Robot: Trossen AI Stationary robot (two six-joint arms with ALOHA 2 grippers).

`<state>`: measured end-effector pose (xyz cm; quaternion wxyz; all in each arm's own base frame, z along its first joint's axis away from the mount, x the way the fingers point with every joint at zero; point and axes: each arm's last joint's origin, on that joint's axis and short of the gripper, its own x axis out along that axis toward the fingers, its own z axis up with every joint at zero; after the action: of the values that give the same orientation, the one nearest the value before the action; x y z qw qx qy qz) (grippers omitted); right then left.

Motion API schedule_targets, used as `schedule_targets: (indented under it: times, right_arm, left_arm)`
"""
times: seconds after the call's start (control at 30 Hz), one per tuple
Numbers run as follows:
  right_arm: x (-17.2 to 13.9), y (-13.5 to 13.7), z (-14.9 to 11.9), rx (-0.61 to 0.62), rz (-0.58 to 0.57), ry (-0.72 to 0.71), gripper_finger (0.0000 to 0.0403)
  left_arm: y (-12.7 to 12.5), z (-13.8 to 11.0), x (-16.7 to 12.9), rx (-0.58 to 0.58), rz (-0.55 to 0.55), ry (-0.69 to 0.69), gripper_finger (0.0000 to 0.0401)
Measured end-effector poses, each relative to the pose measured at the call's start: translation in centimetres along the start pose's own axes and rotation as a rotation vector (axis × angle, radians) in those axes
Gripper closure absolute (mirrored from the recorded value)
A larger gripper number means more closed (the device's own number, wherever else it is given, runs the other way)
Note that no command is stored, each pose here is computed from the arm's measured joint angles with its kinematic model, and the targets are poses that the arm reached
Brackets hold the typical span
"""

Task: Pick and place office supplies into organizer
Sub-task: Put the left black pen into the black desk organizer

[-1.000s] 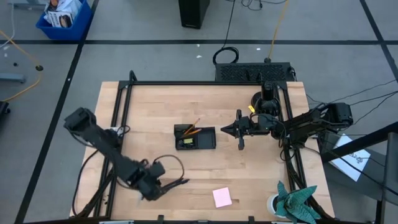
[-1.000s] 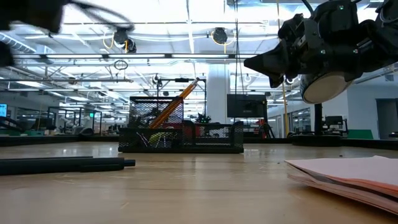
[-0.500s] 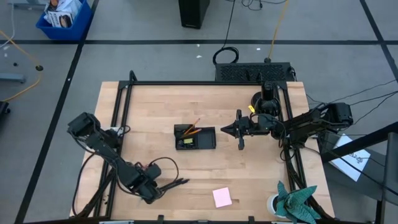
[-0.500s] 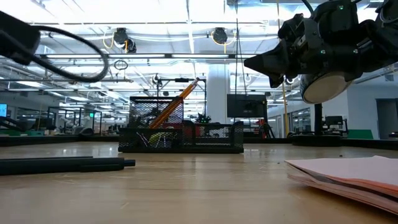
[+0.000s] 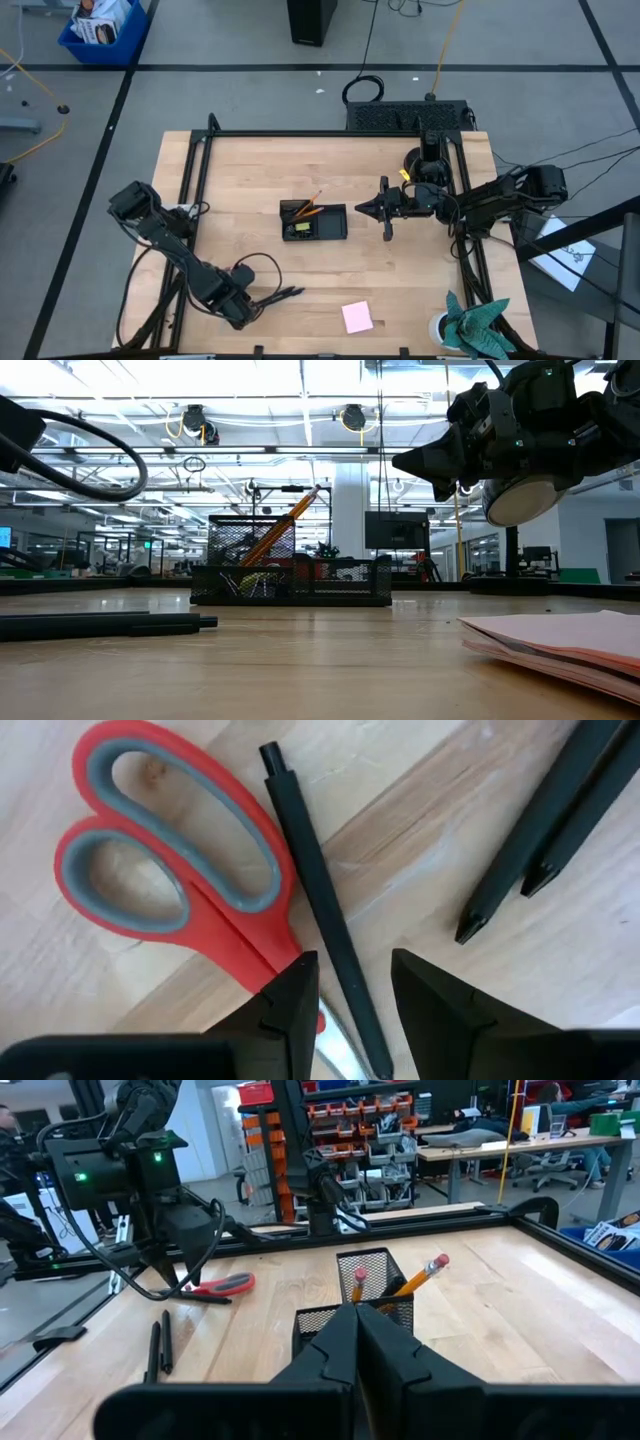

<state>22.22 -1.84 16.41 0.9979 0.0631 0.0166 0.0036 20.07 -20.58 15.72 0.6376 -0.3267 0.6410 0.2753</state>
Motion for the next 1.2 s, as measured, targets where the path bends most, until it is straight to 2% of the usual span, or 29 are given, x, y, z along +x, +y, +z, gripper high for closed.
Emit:
schedule_targets:
  times: [0.33,0.57,0.9,1.2]
  right_arm:
    - [0.0,0.0,0.0,0.000,0.000,0.001,0.0403]
    - [0.0,0.0,0.0,0.000,0.000,0.000,0.0403]
    - [0.0,0.0,0.0,-0.001,0.000,0.000,0.0403]
    - [0.0,0.0,0.0,-0.003,0.000,-0.001,0.0403]
  left_arm:
    - [-0.9,-0.1,3.2,-0.002,0.059,0.013,0.0270]
    - [-1.0,1.4,3.2,-0.052,0.066,0.047,0.0270]
    - [-1.0,4.2,3.2,0.001,0.065,0.069,0.0270]
    - [-0.7,5.5,3.2,0.038,0.079,0.051,0.0270]
